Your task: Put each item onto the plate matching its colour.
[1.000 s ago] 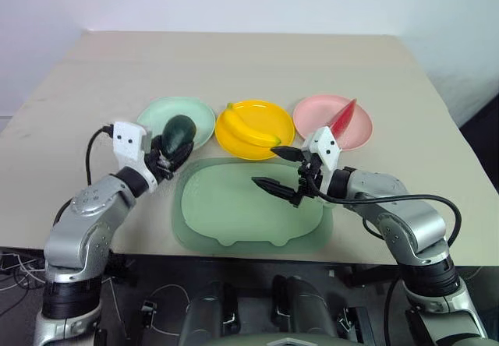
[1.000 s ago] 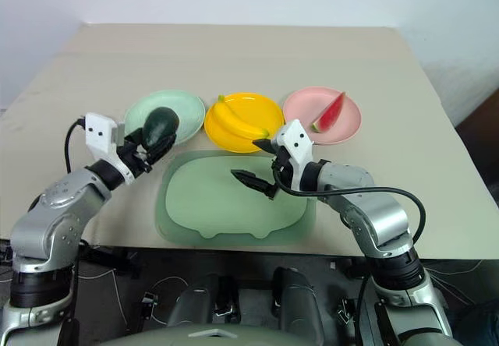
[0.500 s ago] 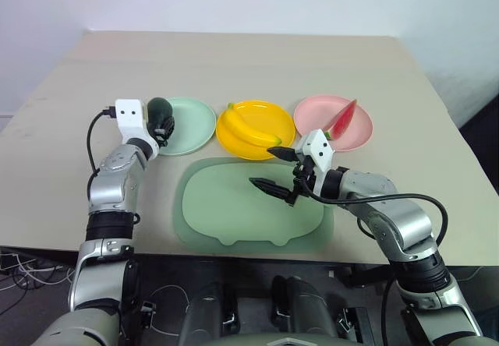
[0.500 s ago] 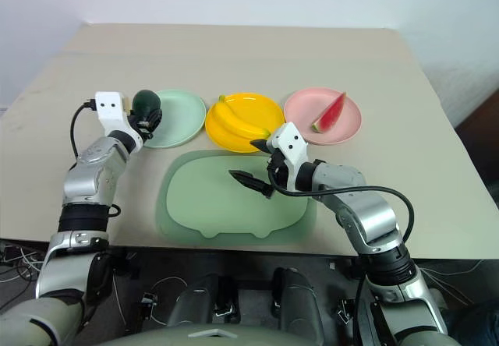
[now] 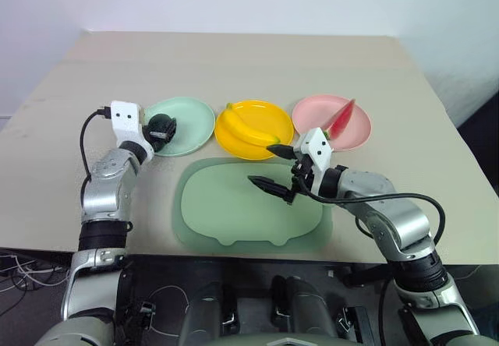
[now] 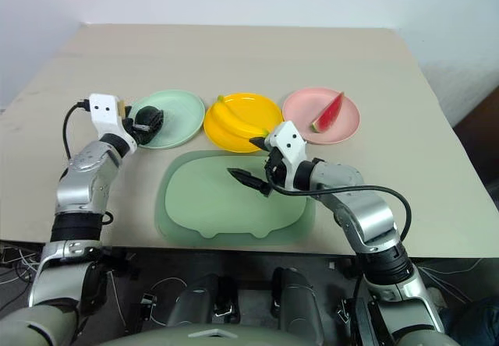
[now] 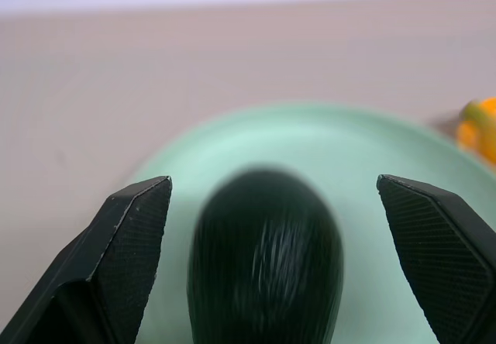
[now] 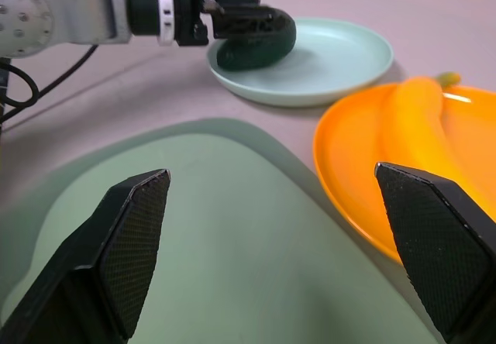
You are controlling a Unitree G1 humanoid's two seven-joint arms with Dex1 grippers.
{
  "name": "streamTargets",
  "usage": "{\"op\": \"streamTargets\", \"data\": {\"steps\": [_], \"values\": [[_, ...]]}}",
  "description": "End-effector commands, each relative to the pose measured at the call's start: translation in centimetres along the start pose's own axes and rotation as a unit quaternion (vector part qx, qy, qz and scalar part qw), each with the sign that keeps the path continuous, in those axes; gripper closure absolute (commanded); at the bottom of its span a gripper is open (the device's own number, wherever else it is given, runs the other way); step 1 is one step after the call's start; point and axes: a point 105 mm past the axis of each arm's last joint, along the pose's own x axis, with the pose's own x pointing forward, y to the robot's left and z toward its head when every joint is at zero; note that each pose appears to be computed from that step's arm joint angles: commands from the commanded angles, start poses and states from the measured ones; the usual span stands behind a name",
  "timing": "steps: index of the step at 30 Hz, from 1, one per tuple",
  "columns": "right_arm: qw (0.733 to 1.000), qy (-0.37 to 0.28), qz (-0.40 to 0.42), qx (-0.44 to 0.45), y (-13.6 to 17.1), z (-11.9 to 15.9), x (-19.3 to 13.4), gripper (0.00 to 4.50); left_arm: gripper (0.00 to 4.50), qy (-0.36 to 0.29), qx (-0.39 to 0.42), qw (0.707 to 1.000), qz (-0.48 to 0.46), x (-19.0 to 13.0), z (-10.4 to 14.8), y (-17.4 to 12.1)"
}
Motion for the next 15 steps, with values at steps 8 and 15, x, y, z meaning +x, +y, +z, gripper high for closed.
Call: {"op": "streamTargets", "data": {"steps": [8, 15], "values": [[0.997, -0.080, -0.019, 0.001, -0.1, 3.2, -1.2, 0.00, 0.04, -0.108, 0.040, 0.984, -0.136, -8.1, 4.5, -1.1], [0.995, -0.098, -0.022, 0.015, 0.3, 3.2, -2.8, 0.00, 0.04, -0.091, 0.023, 0.973, -0.212, -12.3, 3.0, -0.6]]}}
